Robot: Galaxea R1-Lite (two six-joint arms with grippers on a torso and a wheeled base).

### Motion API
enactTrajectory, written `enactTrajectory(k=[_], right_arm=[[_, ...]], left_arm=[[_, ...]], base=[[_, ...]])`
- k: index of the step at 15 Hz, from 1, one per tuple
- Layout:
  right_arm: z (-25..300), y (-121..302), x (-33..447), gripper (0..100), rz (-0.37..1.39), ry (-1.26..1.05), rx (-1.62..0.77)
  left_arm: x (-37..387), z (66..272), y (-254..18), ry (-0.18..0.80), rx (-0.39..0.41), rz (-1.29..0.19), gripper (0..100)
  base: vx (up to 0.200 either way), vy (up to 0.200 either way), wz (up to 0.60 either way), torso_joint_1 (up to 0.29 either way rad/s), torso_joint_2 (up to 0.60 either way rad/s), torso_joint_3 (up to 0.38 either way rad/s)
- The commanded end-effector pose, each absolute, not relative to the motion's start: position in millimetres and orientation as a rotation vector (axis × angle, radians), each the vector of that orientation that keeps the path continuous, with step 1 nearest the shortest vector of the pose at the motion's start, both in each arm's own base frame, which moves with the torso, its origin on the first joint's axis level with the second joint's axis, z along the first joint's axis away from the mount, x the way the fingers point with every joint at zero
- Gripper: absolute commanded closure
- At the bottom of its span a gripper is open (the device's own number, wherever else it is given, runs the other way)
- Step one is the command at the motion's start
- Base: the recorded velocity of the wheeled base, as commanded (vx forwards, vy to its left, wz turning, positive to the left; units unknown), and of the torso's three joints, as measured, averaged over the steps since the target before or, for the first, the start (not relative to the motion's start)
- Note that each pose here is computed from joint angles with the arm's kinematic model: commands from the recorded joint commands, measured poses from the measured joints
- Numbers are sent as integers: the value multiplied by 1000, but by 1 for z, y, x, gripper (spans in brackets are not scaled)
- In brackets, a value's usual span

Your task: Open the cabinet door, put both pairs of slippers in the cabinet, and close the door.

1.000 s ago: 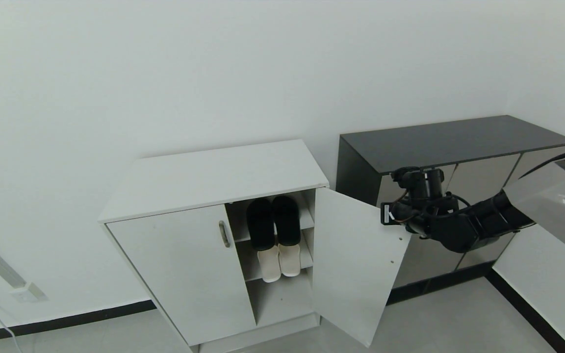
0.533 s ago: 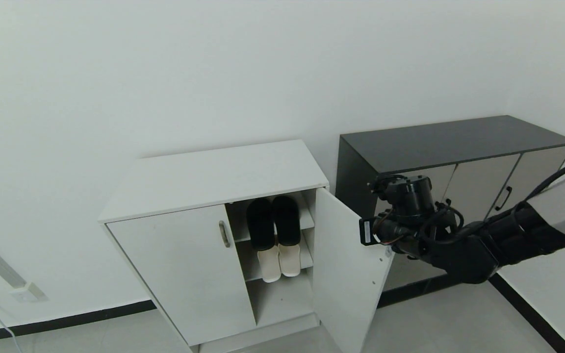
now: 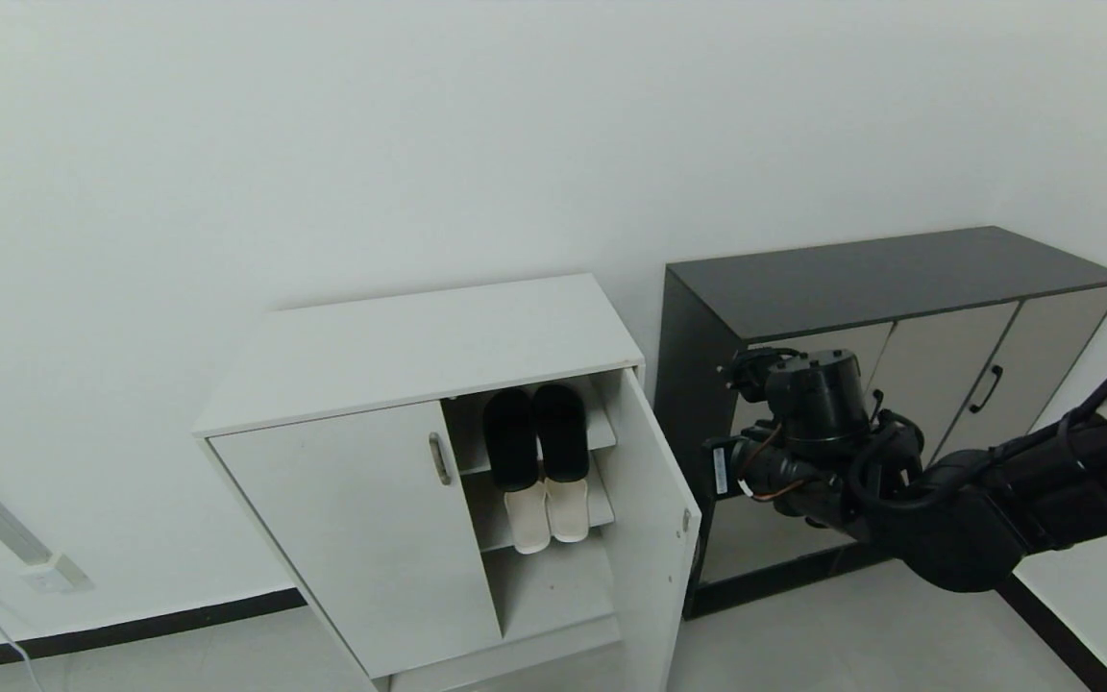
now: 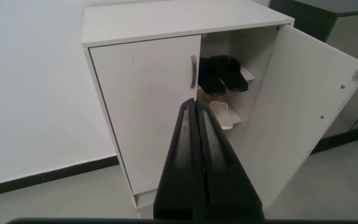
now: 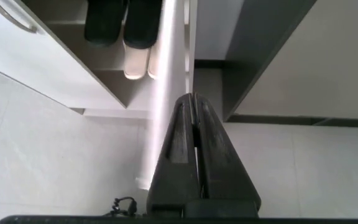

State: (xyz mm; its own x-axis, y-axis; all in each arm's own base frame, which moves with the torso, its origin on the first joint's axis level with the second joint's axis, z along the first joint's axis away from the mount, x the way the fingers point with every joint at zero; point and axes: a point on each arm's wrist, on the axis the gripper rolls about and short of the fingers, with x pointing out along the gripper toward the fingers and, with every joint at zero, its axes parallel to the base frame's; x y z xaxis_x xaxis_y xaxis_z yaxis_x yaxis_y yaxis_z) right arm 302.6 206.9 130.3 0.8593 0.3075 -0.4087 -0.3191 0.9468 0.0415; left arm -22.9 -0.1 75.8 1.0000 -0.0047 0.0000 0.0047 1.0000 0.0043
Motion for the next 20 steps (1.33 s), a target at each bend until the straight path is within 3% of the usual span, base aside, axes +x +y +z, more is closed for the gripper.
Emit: enactTrajectory(k=[1, 10, 14, 20], right_arm=[[124, 208, 303, 100, 329, 439, -36], [77, 279, 291, 100, 530, 432, -58], [90, 295, 288, 100, 565, 359, -30], [126, 272, 296, 100, 530, 232, 3]], left_arm=[[-23, 76, 0, 0, 5, -5, 100], [-23, 76, 0, 0, 5, -5, 100], [-23, 76, 0, 0, 5, -5, 100], [-23, 76, 0, 0, 5, -5, 100]], base=[[0, 0, 0, 0, 0, 0], [0, 0, 0, 0, 0, 0], [0, 0, 0, 0, 0, 0], [0, 0, 0, 0, 0, 0]])
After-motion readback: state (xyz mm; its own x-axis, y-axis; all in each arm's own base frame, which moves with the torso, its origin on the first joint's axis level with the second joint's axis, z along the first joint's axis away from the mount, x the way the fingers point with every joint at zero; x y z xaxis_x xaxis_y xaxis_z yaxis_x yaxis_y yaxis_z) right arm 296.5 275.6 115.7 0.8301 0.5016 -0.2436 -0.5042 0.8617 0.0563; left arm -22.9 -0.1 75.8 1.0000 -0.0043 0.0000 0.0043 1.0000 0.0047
